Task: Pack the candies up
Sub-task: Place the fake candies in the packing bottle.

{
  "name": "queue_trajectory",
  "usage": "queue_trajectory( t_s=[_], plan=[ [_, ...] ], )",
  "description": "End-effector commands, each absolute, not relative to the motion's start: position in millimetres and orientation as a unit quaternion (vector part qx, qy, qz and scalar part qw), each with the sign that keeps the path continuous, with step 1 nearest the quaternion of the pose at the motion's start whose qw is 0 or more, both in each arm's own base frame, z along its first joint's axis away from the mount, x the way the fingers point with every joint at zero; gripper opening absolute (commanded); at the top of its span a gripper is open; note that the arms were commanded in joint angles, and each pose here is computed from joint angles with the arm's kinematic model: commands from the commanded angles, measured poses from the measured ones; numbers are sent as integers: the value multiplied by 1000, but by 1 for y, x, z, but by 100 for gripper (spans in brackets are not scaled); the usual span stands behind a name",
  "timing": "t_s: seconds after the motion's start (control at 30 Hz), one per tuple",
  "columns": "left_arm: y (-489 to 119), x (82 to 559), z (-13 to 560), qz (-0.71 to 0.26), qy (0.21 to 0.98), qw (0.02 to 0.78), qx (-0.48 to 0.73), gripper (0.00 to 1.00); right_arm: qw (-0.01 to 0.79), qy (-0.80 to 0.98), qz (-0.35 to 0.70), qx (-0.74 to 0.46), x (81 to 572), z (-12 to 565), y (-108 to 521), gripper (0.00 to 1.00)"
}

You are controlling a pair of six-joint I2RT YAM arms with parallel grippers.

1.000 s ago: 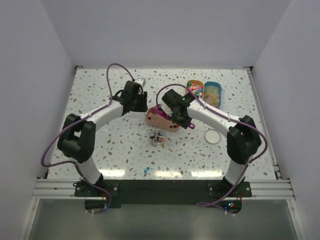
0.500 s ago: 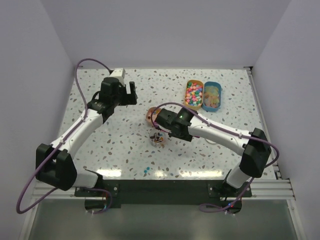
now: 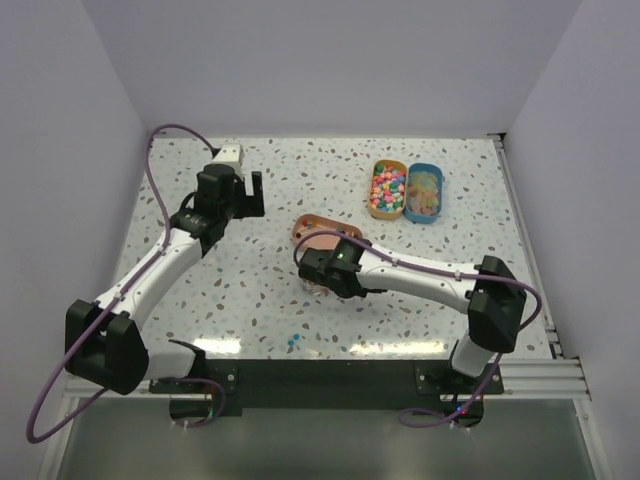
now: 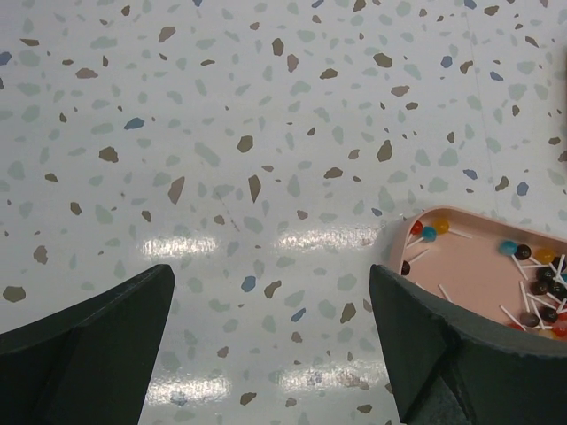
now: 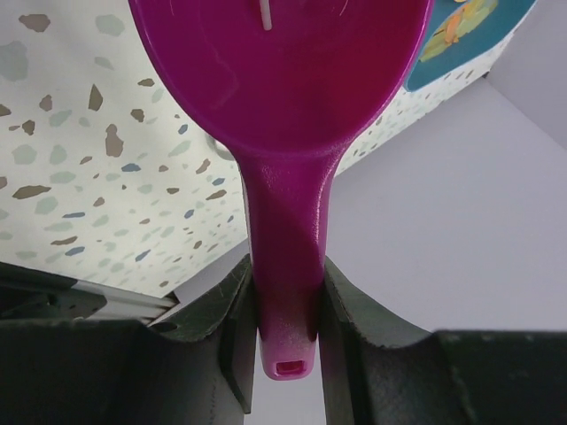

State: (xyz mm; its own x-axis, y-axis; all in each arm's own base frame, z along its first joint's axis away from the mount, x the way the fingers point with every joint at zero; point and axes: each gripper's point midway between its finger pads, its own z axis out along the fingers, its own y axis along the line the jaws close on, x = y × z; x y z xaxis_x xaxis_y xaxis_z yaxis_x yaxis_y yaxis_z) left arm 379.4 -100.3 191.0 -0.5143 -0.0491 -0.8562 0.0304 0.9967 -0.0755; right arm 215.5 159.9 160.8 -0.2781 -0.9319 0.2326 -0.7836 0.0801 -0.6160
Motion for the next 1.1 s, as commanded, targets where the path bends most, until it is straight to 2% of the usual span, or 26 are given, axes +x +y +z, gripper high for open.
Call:
queue_trajectory(
  t_s=[0.0, 0.53, 1.07],
  plan=[
    [-90, 383, 203, -22, 857, 515, -9, 97, 99, 699, -388, -593, 214, 176, 151, 0],
    [-95, 384, 198, -30, 860, 509, -2, 97, 100, 648, -453, -604, 215, 185, 138, 0],
    [-96, 385, 193, -31, 863, 505, 1, 97, 129, 595, -490, -624, 211, 193, 156, 0]
  ],
)
